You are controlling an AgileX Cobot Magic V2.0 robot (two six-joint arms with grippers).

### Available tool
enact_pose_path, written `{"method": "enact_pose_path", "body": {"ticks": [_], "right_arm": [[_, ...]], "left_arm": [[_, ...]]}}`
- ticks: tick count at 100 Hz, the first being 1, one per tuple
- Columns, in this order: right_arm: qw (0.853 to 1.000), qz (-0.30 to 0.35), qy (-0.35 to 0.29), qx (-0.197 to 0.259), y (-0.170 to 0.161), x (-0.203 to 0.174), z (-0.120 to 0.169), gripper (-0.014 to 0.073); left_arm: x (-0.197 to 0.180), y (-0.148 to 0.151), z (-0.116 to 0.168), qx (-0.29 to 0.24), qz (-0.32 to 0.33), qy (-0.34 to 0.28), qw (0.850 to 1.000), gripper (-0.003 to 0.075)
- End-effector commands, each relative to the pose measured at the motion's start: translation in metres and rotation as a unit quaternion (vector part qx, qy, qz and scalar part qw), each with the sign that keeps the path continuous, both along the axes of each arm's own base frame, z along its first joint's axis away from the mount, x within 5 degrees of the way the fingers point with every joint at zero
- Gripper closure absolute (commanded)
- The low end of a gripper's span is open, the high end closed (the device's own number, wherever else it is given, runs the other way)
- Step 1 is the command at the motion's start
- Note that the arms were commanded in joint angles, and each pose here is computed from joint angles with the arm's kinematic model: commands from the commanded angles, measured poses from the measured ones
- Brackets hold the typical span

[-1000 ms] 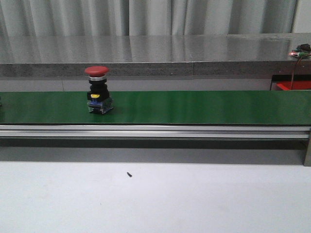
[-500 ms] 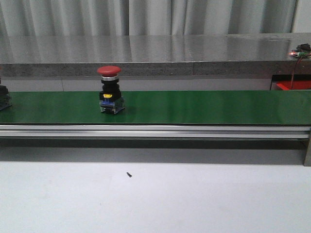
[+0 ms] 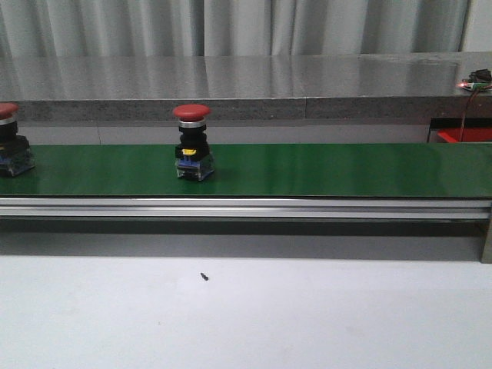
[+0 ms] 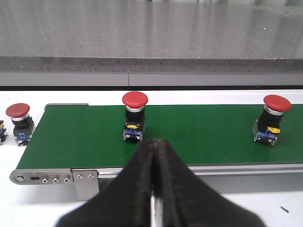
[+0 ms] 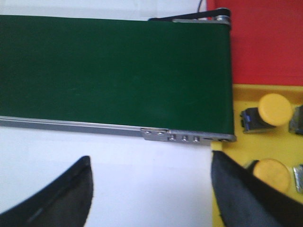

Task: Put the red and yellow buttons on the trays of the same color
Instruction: 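Lower the right gripper onto the leading red button on the belt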

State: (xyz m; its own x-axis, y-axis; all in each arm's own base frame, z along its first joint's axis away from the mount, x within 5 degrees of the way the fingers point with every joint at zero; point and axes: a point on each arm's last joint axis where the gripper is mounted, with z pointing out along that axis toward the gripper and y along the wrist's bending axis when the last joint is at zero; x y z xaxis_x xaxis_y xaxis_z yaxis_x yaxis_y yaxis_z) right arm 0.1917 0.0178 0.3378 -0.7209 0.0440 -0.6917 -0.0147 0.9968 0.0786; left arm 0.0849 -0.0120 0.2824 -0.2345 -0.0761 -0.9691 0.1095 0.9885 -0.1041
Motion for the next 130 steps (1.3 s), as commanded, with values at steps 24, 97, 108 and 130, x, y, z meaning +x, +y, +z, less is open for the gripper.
{"method": "enact_pose_path", "body": {"ticks": [24, 97, 108, 130], "right_arm": [[0.995, 0.097, 0.025, -0.006, 0.055, 0.063, 0.037, -0.0029], [0.908, 0.387, 0.100, -0.123, 0.185, 0.169, 0.018, -0.0029], [0.902, 0.400, 0.093, -0.132, 0.190, 0.178, 0.008, -0.0029], [0.886, 0.434, 0.100, -0.127, 0.201, 0.189, -0.016, -0.0029]], "left_arm": [[0.001, 0.002, 0.016, -0.013, 0.013, -0.046, 0.999, 0.0740], [0.001, 0.002, 0.016, -0.013, 0.013, -0.046, 0.999, 0.0740], [0.001, 0.002, 0.016, -0.013, 0.013, -0.046, 0.999, 0.0740], [0.001, 0.002, 0.016, -0.013, 0.013, -0.046, 0.999, 0.0740]]}}
